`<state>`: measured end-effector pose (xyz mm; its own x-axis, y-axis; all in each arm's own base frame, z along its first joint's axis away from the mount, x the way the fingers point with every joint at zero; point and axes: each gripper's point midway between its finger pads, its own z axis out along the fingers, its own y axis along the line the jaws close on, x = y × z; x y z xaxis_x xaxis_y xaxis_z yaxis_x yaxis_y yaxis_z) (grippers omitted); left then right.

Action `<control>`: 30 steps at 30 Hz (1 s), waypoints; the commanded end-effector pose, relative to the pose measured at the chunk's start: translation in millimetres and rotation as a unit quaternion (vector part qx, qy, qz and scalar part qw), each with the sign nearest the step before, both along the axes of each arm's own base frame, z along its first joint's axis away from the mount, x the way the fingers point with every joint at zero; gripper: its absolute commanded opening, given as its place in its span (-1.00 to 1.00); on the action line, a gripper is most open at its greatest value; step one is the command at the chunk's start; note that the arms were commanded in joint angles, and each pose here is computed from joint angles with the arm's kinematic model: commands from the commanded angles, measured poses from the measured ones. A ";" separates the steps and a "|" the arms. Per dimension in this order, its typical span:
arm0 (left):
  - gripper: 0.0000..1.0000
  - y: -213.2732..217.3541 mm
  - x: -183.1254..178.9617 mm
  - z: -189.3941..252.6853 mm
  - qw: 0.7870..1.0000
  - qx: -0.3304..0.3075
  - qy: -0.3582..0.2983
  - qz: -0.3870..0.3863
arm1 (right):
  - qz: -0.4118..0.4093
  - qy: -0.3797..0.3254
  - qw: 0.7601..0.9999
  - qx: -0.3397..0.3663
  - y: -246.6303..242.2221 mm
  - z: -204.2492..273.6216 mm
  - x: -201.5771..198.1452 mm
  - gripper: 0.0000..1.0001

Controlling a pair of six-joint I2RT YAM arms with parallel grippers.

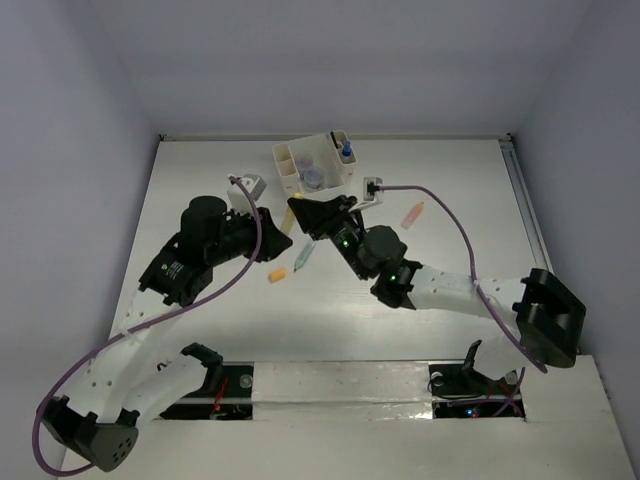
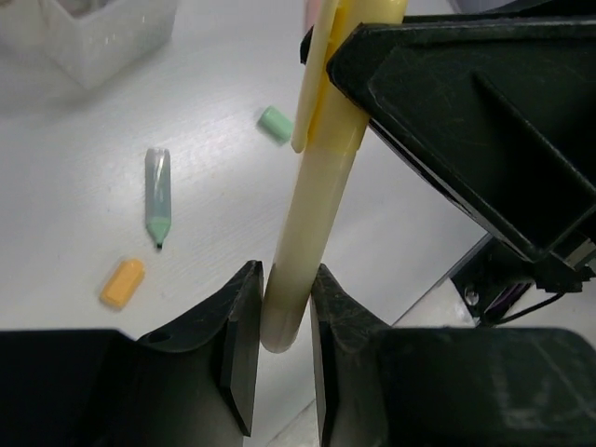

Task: Sort the stationery into containers
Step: Close the pen cap on the pen, then place the pen in the storage box.

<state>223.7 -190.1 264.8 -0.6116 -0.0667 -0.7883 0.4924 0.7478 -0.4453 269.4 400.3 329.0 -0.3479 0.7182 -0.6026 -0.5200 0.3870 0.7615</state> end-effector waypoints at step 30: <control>0.98 87.8 -17.6 57.3 0.947 -0.061 -0.258 0.179 | -0.148 -0.197 0.913 -0.324 47.0 33.9 244.0 -1.00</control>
